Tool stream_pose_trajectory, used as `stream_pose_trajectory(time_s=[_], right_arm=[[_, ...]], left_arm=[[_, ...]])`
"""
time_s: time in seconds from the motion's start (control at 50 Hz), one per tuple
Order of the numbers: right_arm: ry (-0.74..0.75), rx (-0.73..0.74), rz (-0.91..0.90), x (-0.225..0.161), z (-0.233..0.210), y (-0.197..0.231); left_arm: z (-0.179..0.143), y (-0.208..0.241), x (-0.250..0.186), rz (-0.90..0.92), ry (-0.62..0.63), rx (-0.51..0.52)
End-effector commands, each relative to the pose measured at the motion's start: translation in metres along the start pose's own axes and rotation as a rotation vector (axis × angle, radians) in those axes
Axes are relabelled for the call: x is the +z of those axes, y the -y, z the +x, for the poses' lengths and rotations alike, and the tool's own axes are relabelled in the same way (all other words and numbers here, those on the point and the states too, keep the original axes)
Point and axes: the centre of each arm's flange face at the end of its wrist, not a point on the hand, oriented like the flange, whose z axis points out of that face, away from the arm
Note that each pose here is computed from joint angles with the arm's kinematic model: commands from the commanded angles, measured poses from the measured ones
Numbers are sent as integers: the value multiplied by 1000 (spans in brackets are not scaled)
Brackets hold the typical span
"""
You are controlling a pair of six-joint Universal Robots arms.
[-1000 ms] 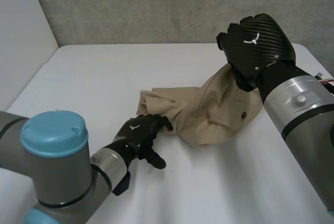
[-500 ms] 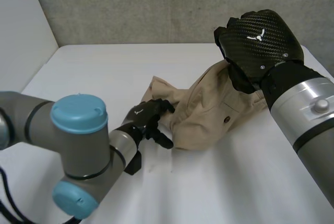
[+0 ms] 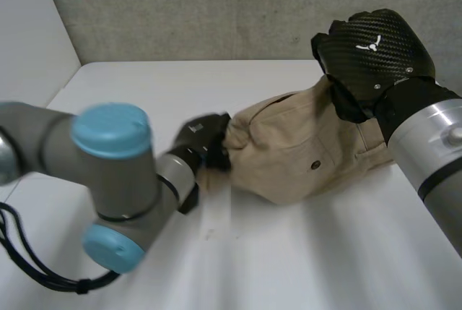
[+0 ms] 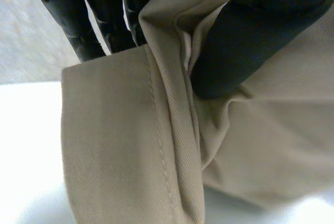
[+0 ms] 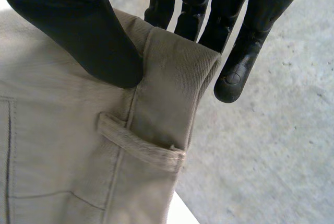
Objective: Fold the shorts.
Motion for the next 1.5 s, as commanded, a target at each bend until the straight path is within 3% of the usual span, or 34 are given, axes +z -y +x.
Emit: stream_pose_trajectory(time_s=[0.02,0.12,0.26,0.38,0.46,0.52,0.58,0.66,0.74,0.88,1.02,1.2,1.4,1.5], right_arm=[[-45,-123,-122,26,24,-32],[-58,-142,-133,33,32,-35],[19,-147,-228,35,25,-46],[56,-136,-245,54,15,-59],[7,-136,-149,84,18,-57],[-88,-146,-4,114,31,-42],[-270,-157,286,147,60,3],[-400,-137,496,153,81,40],[-453,-128,587,150,89,56],[-362,-112,430,149,73,14],[-216,-112,236,130,35,-44],[114,-100,-104,98,-35,-139],[266,-202,-340,53,-37,-143],[401,-233,-536,0,-33,-126]], left_arm=[[-22,84,-38,169,91,200],[-13,117,-69,268,105,374],[-8,125,-86,279,123,532],[-12,110,-68,223,124,603],[-19,112,-35,238,138,629],[-20,137,-9,350,164,663],[-22,182,3,549,226,703],[-17,249,-6,930,302,730],[-3,272,-26,1112,304,714],[-15,236,-27,953,278,676],[-50,153,-24,583,277,624],[-52,40,-48,192,209,619],[-50,-2,-91,-114,194,642],[-42,-19,-128,-339,149,704]])
